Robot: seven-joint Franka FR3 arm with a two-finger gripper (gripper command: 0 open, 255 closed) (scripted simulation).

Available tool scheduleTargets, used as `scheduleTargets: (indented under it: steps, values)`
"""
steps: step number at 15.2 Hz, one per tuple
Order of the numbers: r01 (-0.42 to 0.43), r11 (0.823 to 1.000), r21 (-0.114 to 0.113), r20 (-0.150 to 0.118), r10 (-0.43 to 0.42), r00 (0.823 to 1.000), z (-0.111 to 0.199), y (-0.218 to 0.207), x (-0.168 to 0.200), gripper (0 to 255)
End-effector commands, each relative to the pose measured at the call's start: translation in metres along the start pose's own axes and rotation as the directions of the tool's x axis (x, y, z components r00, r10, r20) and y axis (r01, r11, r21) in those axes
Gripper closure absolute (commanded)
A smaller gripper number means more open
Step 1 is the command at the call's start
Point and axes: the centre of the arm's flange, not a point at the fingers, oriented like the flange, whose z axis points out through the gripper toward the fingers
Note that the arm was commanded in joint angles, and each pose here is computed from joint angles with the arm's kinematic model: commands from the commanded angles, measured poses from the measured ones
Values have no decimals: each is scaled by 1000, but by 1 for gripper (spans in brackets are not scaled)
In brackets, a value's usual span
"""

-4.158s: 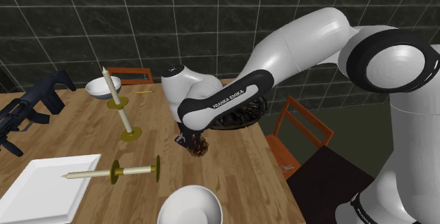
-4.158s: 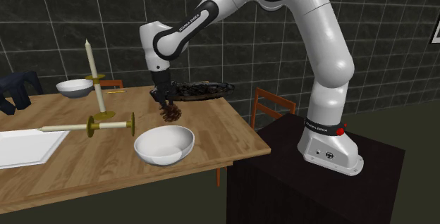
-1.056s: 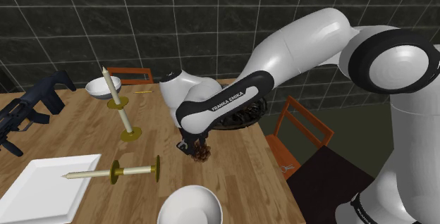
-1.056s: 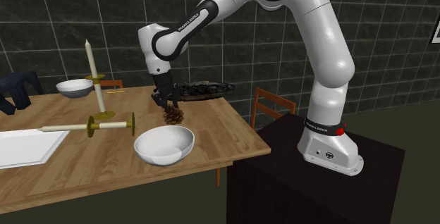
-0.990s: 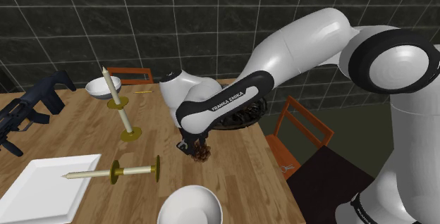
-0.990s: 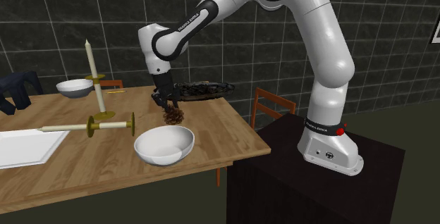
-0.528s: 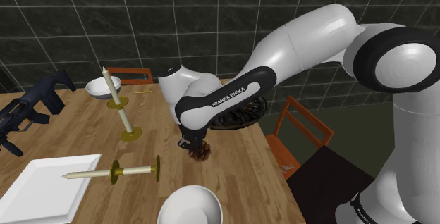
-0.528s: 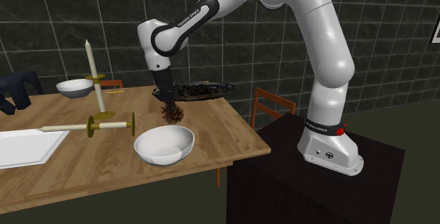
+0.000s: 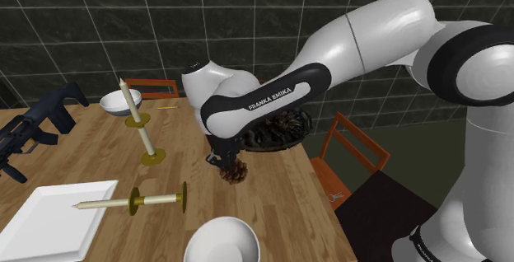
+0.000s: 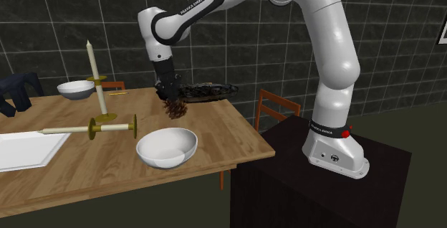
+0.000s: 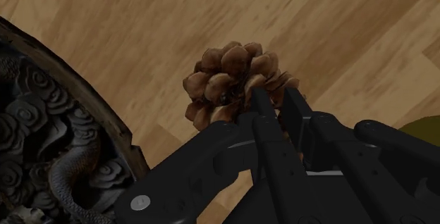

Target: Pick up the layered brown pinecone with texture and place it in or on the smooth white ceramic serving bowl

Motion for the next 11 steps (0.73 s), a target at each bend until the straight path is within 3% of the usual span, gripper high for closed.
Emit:
scheduleTargets:
  steps: [1, 11]
  values:
    - [0, 1000, 0, 0, 0, 1000, -11, 2, -1, 255]
    - [0, 1000, 0, 0, 0, 1000, -63, 8, -8, 255]
